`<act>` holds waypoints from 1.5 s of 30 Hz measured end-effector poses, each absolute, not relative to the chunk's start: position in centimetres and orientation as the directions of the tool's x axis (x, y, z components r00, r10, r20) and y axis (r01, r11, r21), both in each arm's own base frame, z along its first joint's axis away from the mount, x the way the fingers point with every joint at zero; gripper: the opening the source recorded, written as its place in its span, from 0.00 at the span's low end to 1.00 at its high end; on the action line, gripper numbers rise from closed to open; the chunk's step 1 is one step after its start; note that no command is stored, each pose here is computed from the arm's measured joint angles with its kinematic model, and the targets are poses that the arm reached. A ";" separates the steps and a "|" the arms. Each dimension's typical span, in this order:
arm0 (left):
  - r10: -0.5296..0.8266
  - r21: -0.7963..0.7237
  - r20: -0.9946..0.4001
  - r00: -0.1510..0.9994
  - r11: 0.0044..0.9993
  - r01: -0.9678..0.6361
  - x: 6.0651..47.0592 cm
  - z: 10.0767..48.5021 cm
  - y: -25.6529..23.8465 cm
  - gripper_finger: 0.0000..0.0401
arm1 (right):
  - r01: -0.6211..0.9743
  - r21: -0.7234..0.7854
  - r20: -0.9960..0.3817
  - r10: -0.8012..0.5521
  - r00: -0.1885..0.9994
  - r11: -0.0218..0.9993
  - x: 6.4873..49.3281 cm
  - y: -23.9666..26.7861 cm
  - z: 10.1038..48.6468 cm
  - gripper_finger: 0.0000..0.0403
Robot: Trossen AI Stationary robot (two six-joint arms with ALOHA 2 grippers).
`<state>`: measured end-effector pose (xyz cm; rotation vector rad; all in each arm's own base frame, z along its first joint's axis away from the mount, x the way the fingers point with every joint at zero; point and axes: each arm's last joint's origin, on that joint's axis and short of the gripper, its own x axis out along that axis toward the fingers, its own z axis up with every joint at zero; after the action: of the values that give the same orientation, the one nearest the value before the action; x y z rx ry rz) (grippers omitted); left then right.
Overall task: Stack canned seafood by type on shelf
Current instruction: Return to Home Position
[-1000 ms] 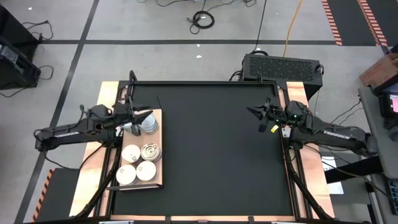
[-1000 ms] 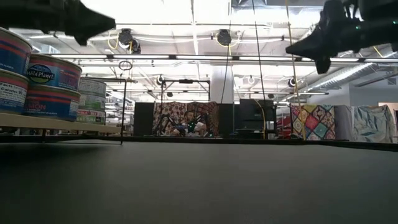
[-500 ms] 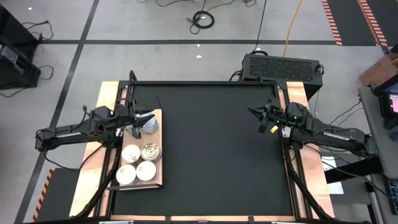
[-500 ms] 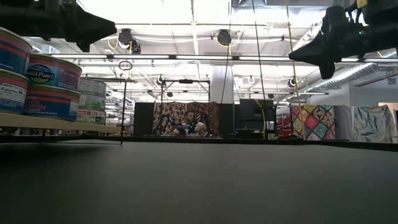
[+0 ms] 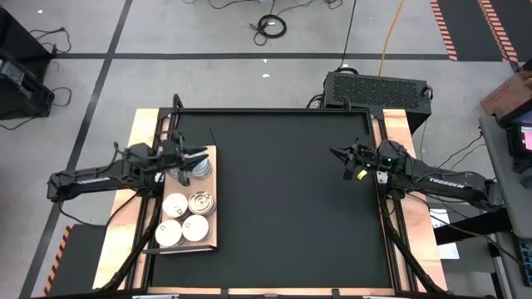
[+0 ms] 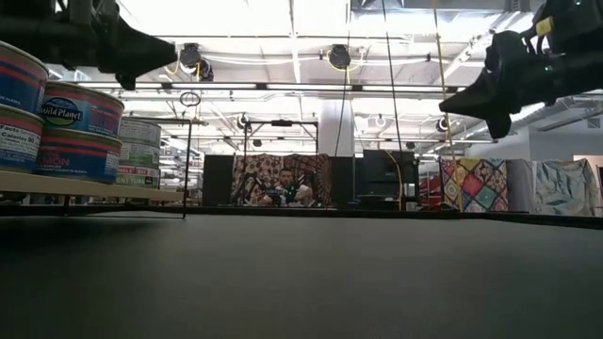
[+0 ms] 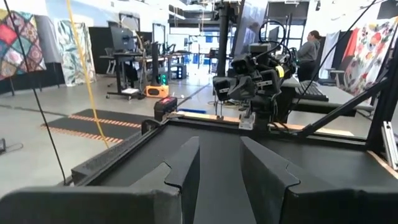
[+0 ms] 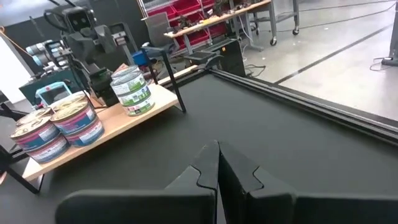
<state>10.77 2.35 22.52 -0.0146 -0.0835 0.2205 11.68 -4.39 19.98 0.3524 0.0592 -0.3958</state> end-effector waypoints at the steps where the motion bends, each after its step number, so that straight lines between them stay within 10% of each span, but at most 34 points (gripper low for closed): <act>1: 0.221 -0.031 0.077 0.972 0.975 -0.219 10.8 22.3 2.4 0.29 | 0.387 0.327 -0.124 -0.367 0.922 0.862 11.7 -4.4 19.9 0.00; 45: 0.255 -0.073 0.052 0.966 0.965 -0.251 10.9 21.6 2.5 0.29 | 0.434 0.227 -0.236 -0.384 0.893 0.872 11.1 -4.3 14.7 0.00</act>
<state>10.88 2.48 21.56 -0.0660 -0.0615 0.2558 11.14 -4.27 14.69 0.2792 0.1862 -0.4300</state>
